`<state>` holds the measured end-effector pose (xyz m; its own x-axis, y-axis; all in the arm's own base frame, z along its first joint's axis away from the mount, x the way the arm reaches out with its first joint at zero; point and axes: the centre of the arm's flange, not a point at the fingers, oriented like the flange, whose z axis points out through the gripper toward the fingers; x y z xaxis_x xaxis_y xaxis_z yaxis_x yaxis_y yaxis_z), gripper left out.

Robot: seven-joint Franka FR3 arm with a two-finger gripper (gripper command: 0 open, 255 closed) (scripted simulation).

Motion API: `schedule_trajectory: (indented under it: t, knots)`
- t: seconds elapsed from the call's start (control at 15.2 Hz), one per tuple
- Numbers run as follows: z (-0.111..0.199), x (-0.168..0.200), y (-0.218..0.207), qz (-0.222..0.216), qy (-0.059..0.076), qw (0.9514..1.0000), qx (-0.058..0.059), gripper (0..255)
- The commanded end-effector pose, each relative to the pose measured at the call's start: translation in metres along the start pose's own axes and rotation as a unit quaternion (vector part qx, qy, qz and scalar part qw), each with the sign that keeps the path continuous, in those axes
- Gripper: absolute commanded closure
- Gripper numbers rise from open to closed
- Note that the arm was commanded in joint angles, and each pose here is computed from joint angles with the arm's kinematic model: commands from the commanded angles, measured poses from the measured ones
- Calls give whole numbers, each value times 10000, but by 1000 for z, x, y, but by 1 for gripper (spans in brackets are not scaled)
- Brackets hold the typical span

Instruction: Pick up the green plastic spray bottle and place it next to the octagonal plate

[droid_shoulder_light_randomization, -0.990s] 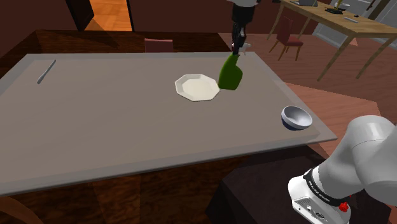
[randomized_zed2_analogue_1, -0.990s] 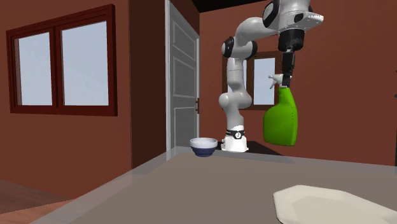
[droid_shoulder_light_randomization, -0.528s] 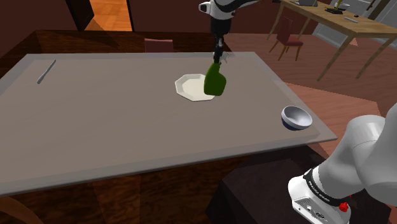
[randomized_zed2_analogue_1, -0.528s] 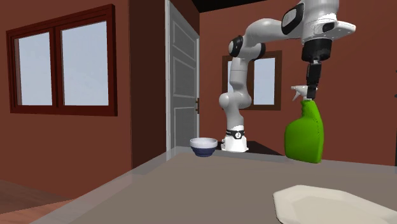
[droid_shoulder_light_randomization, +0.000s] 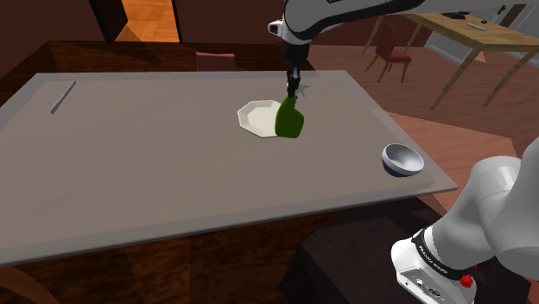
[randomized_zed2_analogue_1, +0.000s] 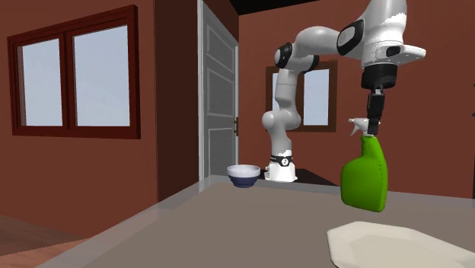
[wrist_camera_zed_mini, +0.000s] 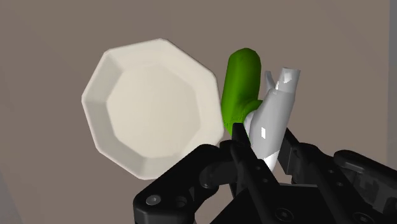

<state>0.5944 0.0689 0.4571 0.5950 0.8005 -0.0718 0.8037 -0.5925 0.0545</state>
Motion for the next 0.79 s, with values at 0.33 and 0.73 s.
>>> schedule_trajectory:
  t: [0.33,0.73]
  knots:
    - [25,1,-2,1,2,10000,-2,255]
    - [25,1,-2,1,2,10000,-2,0]
